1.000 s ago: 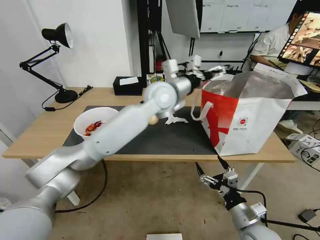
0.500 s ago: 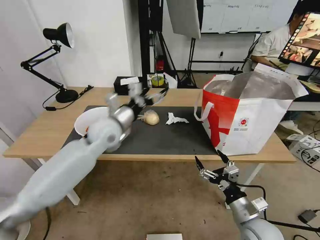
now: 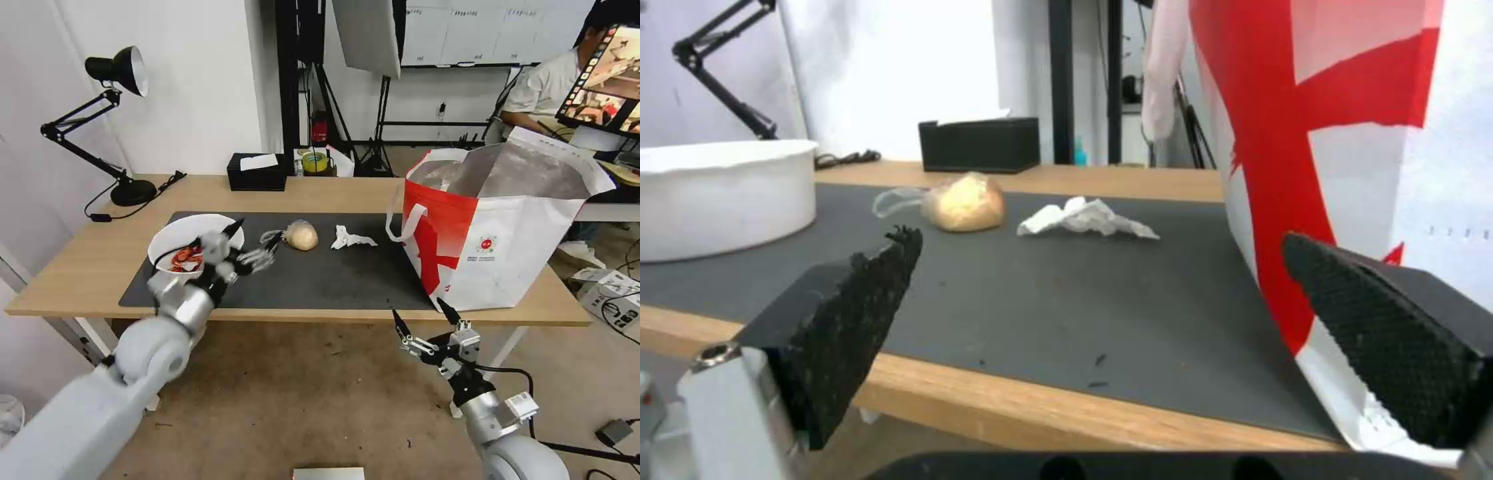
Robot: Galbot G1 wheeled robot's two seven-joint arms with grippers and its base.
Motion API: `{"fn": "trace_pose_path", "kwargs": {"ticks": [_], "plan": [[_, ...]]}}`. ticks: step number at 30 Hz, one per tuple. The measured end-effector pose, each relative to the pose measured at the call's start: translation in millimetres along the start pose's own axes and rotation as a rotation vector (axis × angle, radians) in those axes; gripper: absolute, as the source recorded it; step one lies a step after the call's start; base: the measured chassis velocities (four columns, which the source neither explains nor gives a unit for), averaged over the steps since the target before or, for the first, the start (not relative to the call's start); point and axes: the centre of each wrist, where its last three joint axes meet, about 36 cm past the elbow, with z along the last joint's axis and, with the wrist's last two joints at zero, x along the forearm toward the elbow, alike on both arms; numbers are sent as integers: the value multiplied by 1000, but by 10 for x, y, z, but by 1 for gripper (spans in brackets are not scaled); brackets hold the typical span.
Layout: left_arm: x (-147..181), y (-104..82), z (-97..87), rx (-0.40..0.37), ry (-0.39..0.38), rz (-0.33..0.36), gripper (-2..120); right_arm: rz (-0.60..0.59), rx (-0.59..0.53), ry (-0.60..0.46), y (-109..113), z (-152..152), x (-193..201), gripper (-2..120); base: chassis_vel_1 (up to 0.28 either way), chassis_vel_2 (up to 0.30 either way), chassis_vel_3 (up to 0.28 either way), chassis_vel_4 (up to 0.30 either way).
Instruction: Pick up the trash from the table and place it into the takeout bag.
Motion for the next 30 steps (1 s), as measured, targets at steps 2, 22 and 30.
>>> {"fn": "trace_pose_path", "kwargs": {"ticks": [2, 22, 30], "plan": [[231, 18, 89, -13, 0, -58, 100, 2, 0, 0, -6, 9, -6, 100, 0, 0, 0, 0], [1577, 39, 659, -68, 128, -244, 100, 10, 0, 27, 26, 163, 54, 100, 0, 0, 0, 0], [1654, -38, 736, -47, 131, -260, 100, 16, 0, 31, 5, 215, 97, 100, 0, 0, 0, 0]]}}
